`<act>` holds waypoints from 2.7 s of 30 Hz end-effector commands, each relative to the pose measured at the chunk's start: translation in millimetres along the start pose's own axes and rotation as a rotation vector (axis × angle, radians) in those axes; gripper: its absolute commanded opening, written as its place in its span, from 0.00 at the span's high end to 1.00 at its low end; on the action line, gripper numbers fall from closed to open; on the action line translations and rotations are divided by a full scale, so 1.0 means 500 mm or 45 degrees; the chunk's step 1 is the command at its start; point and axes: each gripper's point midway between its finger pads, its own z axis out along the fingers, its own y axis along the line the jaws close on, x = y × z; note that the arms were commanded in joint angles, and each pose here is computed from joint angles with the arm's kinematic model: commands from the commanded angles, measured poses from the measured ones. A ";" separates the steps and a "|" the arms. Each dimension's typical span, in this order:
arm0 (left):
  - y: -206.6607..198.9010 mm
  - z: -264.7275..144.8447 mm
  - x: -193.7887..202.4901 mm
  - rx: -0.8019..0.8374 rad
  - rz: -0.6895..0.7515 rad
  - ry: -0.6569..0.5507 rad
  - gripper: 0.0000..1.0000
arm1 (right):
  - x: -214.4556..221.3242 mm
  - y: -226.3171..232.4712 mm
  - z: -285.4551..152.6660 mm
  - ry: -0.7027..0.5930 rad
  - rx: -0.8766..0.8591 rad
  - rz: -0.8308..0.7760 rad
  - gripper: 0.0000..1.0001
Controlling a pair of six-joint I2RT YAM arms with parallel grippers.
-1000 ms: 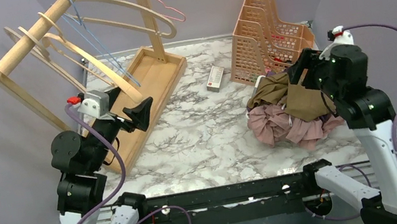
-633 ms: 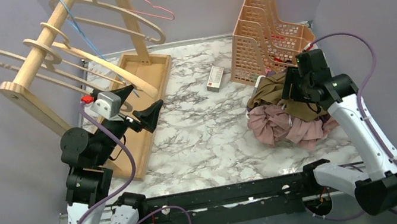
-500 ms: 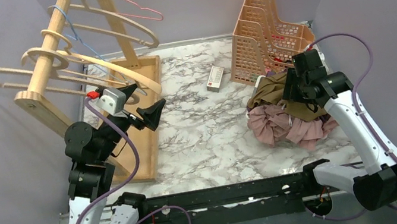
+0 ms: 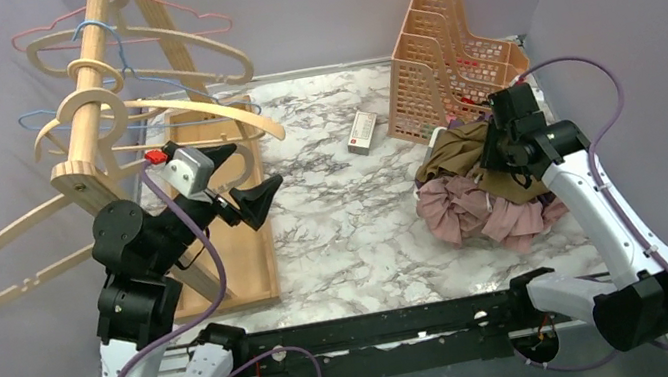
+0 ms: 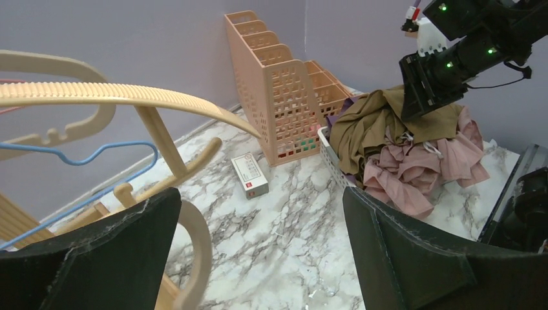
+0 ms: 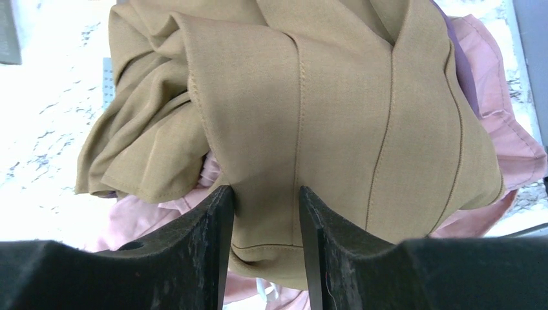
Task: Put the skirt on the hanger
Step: Adjust the clothesline at the center of the board.
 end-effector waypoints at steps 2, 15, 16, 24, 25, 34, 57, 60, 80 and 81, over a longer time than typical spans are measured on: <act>-0.042 -0.035 -0.037 0.075 -0.008 -0.036 0.02 | -0.052 0.033 -0.030 -0.089 -0.118 0.040 0.54; 0.057 -0.149 0.052 -0.488 -0.119 0.105 0.16 | -0.046 0.111 -0.019 -0.003 -0.340 0.000 0.52; 0.073 -0.158 0.058 -0.557 -0.125 0.124 0.20 | -0.046 0.119 -0.019 0.006 -0.363 -0.008 0.52; 0.191 -0.260 0.091 -1.115 -0.084 0.274 0.36 | -0.037 0.234 -0.051 0.010 -0.648 -0.079 0.52; 0.202 -0.274 0.095 -1.177 -0.078 0.296 0.36 | -0.030 0.254 -0.059 0.006 -0.674 -0.092 0.52; 0.179 -0.265 0.094 -1.086 -0.103 0.296 0.33 | 0.149 0.488 -0.144 0.060 -0.978 -0.321 0.50; 0.017 -0.232 0.143 -0.577 -0.366 0.255 0.22 | 0.349 1.030 -0.024 0.193 -1.074 -0.252 0.24; -0.012 -0.224 0.140 -0.470 -0.381 0.261 0.26 | 0.345 1.039 0.029 0.129 -0.952 -0.233 0.25; 0.020 -0.292 0.198 -0.757 -0.508 0.501 0.44 | 0.312 0.972 0.204 -0.006 -0.561 -0.139 0.47; 0.023 -0.294 0.204 -0.770 -0.506 0.522 0.46 | 0.309 0.964 0.210 -0.001 -0.548 -0.126 0.50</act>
